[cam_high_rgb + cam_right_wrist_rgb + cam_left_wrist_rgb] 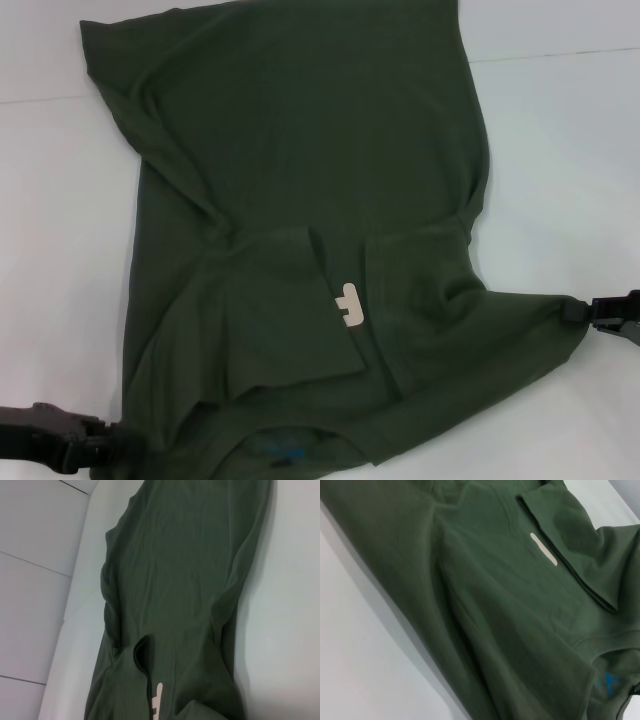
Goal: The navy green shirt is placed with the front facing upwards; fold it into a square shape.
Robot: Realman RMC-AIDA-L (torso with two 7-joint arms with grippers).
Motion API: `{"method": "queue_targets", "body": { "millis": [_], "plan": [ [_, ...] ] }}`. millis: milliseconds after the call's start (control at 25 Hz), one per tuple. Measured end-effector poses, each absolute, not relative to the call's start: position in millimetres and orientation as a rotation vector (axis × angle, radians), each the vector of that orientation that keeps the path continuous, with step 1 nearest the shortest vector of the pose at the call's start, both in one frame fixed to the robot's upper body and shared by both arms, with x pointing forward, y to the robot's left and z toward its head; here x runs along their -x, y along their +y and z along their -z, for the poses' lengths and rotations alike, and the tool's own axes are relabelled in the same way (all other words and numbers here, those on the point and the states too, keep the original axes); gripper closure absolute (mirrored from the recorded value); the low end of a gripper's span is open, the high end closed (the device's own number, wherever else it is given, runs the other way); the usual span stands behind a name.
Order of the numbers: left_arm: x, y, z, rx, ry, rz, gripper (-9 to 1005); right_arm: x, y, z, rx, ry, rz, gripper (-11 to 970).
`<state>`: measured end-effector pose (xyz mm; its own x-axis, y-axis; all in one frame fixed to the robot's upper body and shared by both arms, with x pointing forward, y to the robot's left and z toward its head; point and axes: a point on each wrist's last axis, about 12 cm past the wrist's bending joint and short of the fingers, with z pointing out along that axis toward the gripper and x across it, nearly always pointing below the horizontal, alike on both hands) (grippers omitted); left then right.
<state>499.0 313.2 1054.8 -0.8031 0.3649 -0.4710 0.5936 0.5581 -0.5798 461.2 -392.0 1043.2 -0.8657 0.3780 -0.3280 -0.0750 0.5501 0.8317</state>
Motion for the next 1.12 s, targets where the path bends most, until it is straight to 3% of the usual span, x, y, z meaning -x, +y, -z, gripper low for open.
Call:
{"method": "queue_targets", "body": {
  "millis": [360, 640, 1120],
  "plan": [
    [-503.7, 316.4, -1056.4, -0.770, 2.505, 1.058, 914, -461.0, -391.7, -1043.0, -0.242, 2.311, -1.274, 942],
    [-508.2, 326.1, -1061.8, -0.737, 2.503, 1.017, 924, -453.6, -390.3, -1038.4, -0.258, 2.312, -1.284, 941],
    [-501.9, 338.2, -1072.6, -0.764, 2.502, 1.030, 932, -417.1, -392.4, -1021.7, -0.340, 2.265, -1.271, 939]
  ]
}}
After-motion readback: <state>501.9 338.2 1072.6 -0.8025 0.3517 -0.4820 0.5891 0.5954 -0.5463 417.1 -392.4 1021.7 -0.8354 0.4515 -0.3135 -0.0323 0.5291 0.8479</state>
